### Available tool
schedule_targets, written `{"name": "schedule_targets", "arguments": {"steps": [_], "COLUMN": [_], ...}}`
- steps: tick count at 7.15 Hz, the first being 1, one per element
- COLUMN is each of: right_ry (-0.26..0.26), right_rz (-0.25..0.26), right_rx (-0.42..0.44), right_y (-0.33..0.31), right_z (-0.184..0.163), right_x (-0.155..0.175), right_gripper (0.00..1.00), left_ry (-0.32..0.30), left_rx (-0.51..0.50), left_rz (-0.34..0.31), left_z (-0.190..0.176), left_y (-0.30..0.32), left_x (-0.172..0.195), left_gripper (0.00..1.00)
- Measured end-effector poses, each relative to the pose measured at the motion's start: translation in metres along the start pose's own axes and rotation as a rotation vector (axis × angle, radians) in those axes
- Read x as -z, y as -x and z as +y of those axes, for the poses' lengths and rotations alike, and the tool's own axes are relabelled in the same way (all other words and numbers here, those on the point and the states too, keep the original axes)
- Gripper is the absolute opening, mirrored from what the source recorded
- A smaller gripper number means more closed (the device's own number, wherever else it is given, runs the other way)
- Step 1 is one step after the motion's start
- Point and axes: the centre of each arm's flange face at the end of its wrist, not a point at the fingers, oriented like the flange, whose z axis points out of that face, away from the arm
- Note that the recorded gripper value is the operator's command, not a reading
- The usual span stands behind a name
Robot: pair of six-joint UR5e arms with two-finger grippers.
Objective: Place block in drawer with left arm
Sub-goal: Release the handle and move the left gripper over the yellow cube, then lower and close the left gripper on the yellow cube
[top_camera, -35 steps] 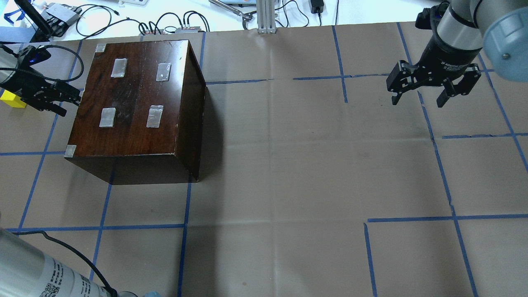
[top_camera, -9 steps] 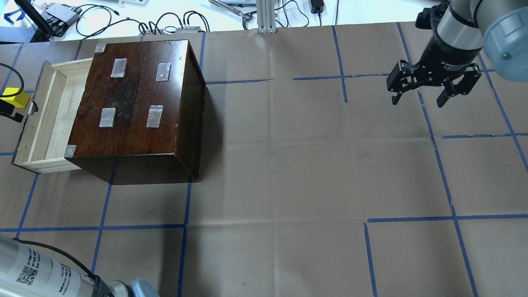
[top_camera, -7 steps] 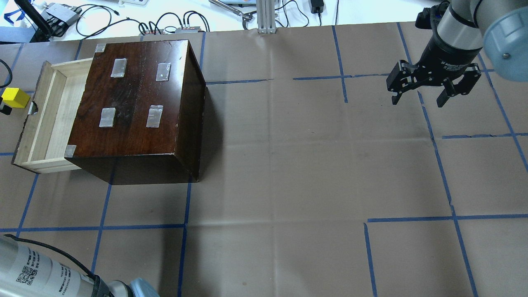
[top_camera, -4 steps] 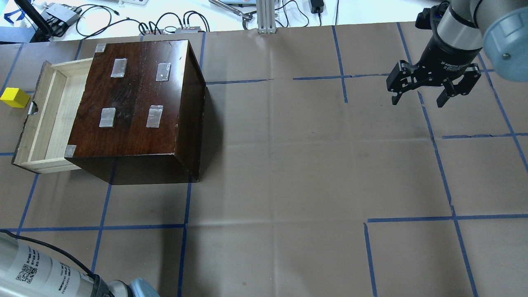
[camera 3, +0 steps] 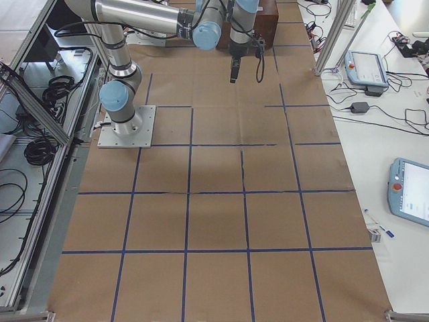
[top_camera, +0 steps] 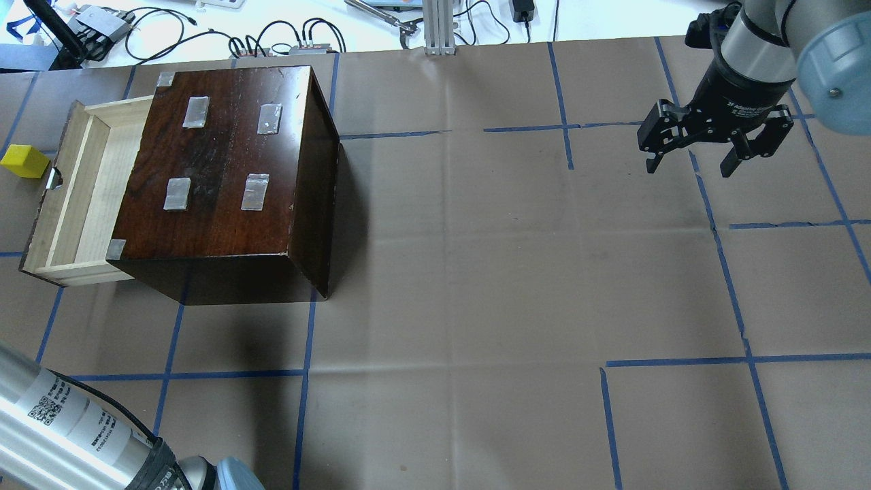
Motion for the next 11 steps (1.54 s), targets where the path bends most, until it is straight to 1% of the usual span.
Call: {"name": "schedule_targets", "arguments": {"steps": [2, 4, 6, 8, 10, 11], "right_ry": [-0.001, -0.001, -0.001, 0.0, 0.0, 0.0], "right_rz": [0.0, 0.0, 0.0, 0.0, 0.0, 0.0], "right_rx": [0.0, 0.0, 0.0, 0.0, 0.0, 0.0], "right_y": [0.0, 0.0, 0.0, 0.0, 0.0, 0.0], "right_z": [0.0, 0.0, 0.0, 0.0, 0.0, 0.0], "right_x": [0.0, 0.001, 0.0, 0.0, 0.0, 0.0], "right_gripper": [1.0, 1.0, 1.0, 1.0, 1.0, 1.0], "left_ry": [0.002, 0.016, 0.043, 0.059, 0.067, 0.069], "left_rx": [0.0, 0.002, 0.007, 0.013, 0.02, 0.026], "left_rz": [0.005, 0.023, 0.053, 0.072, 0.085, 0.088], "left_z": [-0.019, -0.029, -0.029, -0.026, -0.025, -0.025], "left_y": [0.027, 0.042, 0.047, 0.049, 0.051, 0.051], "left_x": [-0.026, -0.065, -0.105, -0.135, -0.154, -0.158], "left_gripper": [0.99, 0.99, 0.99, 0.98, 0.93, 0.83]}}
